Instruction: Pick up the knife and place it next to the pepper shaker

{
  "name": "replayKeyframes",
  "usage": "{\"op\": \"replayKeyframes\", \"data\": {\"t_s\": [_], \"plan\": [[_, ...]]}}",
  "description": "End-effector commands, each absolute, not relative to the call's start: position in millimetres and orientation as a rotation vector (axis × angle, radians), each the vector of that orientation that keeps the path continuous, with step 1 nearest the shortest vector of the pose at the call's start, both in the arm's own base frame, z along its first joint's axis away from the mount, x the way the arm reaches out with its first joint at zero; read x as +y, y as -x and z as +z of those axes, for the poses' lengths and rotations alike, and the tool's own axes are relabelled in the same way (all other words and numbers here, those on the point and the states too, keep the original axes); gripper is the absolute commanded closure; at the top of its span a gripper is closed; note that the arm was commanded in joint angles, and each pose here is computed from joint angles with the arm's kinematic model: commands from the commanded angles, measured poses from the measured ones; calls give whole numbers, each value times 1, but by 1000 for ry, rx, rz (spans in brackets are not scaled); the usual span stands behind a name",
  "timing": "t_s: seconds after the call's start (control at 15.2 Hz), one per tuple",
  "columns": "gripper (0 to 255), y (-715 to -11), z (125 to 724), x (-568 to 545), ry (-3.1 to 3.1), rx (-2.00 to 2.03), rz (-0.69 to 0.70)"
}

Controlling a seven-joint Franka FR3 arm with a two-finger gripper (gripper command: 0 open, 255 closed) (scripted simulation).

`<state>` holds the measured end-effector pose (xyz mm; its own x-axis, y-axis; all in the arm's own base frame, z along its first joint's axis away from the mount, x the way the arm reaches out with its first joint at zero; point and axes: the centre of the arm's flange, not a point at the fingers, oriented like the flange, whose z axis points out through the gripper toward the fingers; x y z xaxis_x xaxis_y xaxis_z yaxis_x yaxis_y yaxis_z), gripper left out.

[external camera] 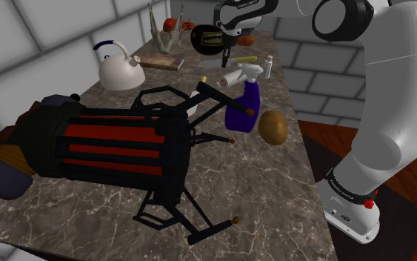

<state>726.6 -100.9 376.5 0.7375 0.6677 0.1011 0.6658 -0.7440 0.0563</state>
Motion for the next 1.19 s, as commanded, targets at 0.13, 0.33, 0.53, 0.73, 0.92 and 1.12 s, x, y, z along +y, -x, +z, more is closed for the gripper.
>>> {"op": "replayKeyframes", "data": {"t_s": [0.13, 0.33, 0.53, 0.73, 0.92, 1.12], "plan": [[0, -727, 376, -101, -2913, 1118, 179], [0, -727, 376, -101, -2913, 1118, 179], [0, -724, 403, -102, -2913, 1118, 179], [0, -721, 426, -102, -2913, 1118, 179], [0, -721, 426, -102, -2913, 1118, 179], [0, -721, 426, -102, -2913, 1118, 179]]}}
